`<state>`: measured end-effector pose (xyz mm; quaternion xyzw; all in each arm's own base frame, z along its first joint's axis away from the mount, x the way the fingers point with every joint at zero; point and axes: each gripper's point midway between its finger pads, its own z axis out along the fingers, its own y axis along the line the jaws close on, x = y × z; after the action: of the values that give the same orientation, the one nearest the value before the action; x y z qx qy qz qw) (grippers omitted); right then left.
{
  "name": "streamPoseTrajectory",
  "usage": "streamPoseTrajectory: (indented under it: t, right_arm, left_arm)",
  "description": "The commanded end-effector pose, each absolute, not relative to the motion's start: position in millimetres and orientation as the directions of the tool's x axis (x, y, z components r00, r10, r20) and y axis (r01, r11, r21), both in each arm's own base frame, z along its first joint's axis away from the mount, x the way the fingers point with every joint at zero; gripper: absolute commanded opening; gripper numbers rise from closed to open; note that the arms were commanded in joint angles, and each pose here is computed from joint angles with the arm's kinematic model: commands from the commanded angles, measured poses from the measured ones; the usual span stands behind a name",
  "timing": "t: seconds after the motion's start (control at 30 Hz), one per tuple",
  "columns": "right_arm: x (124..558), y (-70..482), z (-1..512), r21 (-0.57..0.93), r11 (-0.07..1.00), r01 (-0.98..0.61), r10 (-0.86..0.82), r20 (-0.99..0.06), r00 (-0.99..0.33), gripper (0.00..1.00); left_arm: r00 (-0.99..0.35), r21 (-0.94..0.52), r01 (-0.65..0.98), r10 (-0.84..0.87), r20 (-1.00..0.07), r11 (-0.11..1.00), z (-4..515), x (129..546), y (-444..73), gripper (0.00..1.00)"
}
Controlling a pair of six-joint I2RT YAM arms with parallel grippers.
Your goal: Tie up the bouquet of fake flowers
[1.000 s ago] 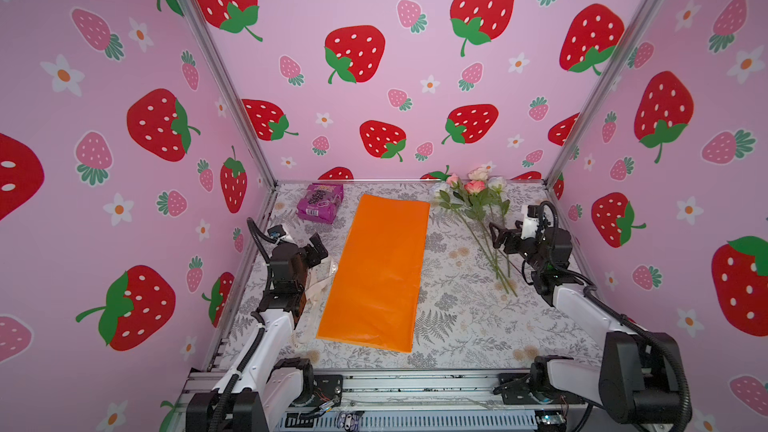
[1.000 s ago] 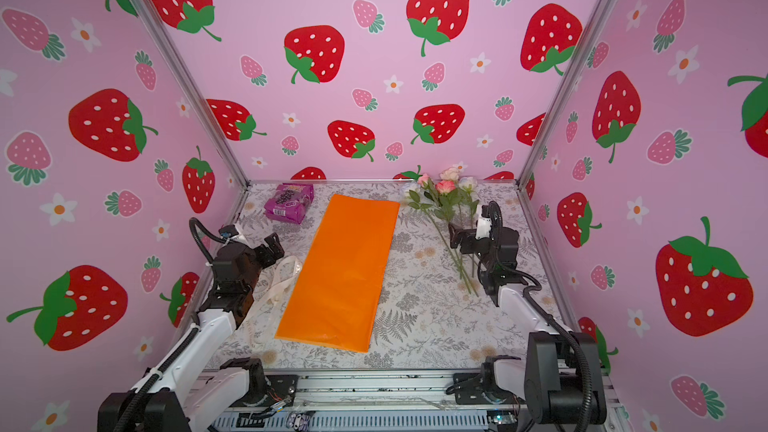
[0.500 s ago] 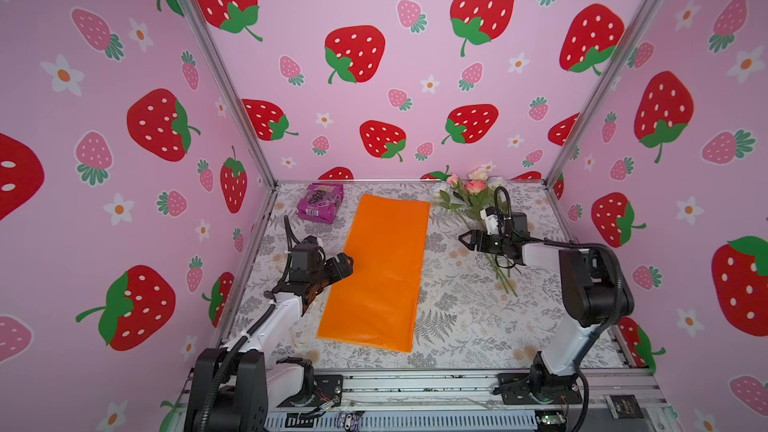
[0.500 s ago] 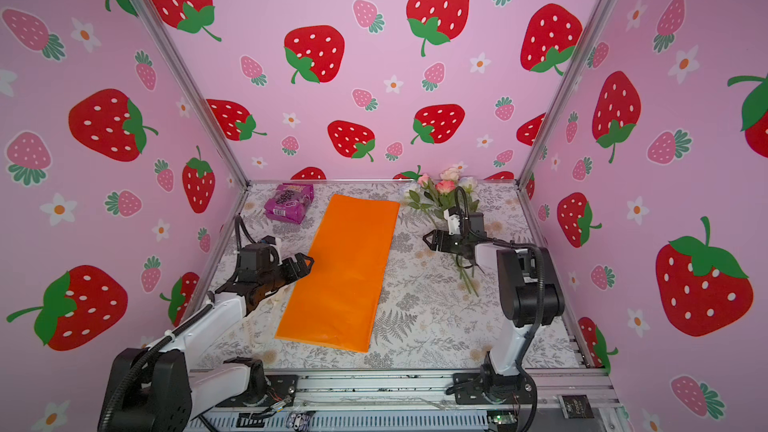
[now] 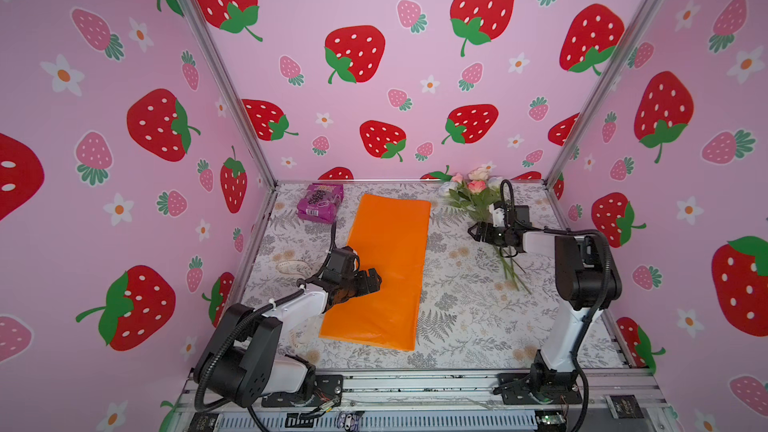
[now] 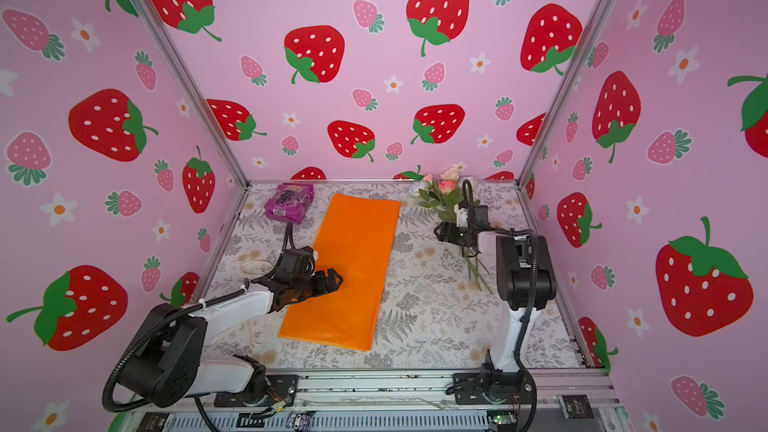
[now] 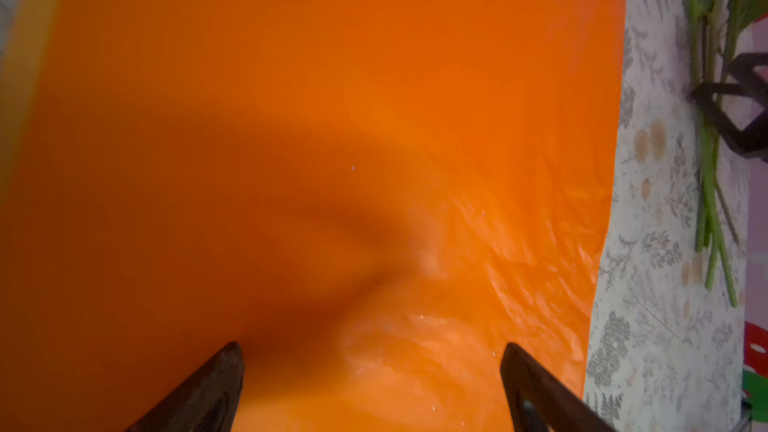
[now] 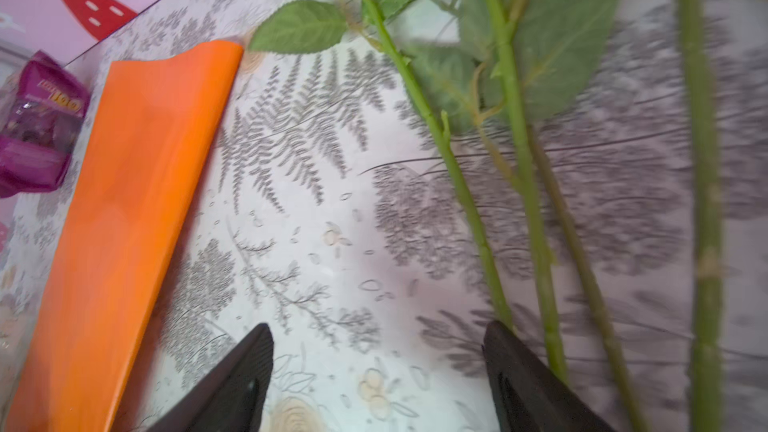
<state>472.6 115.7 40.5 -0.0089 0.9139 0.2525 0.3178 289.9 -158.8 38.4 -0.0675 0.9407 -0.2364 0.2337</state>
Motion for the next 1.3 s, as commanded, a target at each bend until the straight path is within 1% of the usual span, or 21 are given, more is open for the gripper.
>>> streamPoseTrajectory:
  t: [0.0,0.1,0.2,0.27,0.33,0.43,0.47,0.53,0.57,0.7,0.77,0.87,0.93,1.0,1.07,1.13,1.27]
  right_arm:
    - [458.8,81.7,5.1,0.433,0.900,-0.047,0.186,-0.479,-0.858,0.82]
    - [460.7,73.6,22.2,0.438,0.898,-0.042,0.204,-0.498,-0.843,0.82]
    - [453.2,83.2,53.1,0.478,0.873,-0.100,0.201,-0.538,-0.819,0.82]
    - [442.1,92.7,72.9,0.518,0.843,-0.141,0.209,-0.559,-0.803,0.82]
    - [427.8,104.3,84.0,0.553,0.816,-0.168,0.213,-0.558,-0.802,0.81]
    - [398.3,133.8,90.4,0.590,0.770,-0.243,0.170,-0.557,-0.813,0.80]
    - [389.1,143.3,89.4,0.586,0.764,-0.269,0.140,-0.558,-0.818,0.77]
    - [373.1,156.3,83.3,0.572,0.768,-0.288,0.094,-0.545,-0.833,0.72]
    - [365.6,163.1,80.0,0.568,0.767,-0.299,0.074,-0.541,-0.838,0.68]
    - [344.3,182.4,66.2,0.554,0.763,-0.333,0.003,-0.519,-0.855,0.55]
    - [335.4,191.4,60.0,0.547,0.759,-0.354,-0.033,-0.511,-0.859,0.54]
    - [326.8,201.5,53.2,0.538,0.753,-0.379,-0.073,-0.504,-0.861,0.52]
    - [325.0,202.7,49.5,0.533,0.758,-0.377,-0.079,-0.499,-0.863,0.48]
    - [325.1,201.8,46.2,0.529,0.764,-0.369,-0.073,-0.497,-0.864,0.46]
    - [324.6,202.8,43.9,0.534,0.762,-0.367,-0.072,-0.493,-0.867,0.44]
    - [324.5,204.1,42.0,0.537,0.759,-0.369,-0.077,-0.488,-0.869,0.42]
    - [324.0,203.2,35.0,0.534,0.765,-0.360,-0.080,-0.476,-0.876,0.40]
  left_arm:
    - [-0.921,-0.485,-0.049,-0.227,-0.316,0.873,15.2,274.9,-184.5,0.97]
    - [-0.930,-0.478,-0.032,-0.201,-0.307,0.878,9.1,273.8,-204.8,0.97]
    - [-0.934,-0.493,-0.018,-0.191,-0.302,0.870,6.4,274.7,-227.8,0.97]
    - [-0.936,-0.522,-0.020,-0.199,-0.290,0.853,5.5,274.3,-246.6,0.97]
    - [-0.931,-0.567,-0.028,-0.228,-0.285,0.823,8.8,275.2,-264.1,0.97]
    - [-0.918,-0.612,-0.008,-0.249,-0.310,0.791,24.2,277.1,-284.2,0.97]
    - [-0.914,-0.618,0.007,-0.245,-0.323,0.786,32.0,276.8,-287.7,0.97]
    - [-0.890,-0.604,0.024,-0.259,-0.376,0.797,46.7,280.9,-283.9,0.97]
    - [-0.881,-0.595,0.026,-0.263,-0.393,0.803,52.5,280.8,-279.4,0.97]
    - [-0.854,-0.532,0.008,-0.271,-0.444,0.847,68.1,277.0,-251.1,0.99]
    - [-0.858,-0.516,-0.022,-0.281,-0.430,0.856,67.5,273.2,-234.8,1.00]
    - [-0.882,-0.550,-0.067,-0.308,-0.358,0.832,59.3,265.2,-220.9,0.99]
    - [-0.888,-0.581,-0.081,-0.323,-0.327,0.810,55.9,260.9,-217.5,0.97]
    - [-0.897,-0.599,-0.087,-0.324,-0.300,0.796,53.2,255.2,-216.9,0.96]
    - [-0.902,-0.587,-0.110,-0.328,-0.279,0.802,47.6,250.6,-211.8,0.94]
    - [-0.898,-0.568,-0.132,-0.340,-0.279,0.813,41.4,248.3,-204.7,0.93]
    - [-0.880,-0.610,-0.119,-0.368,-0.301,0.783,43.7,252.2,-207.1,0.90]
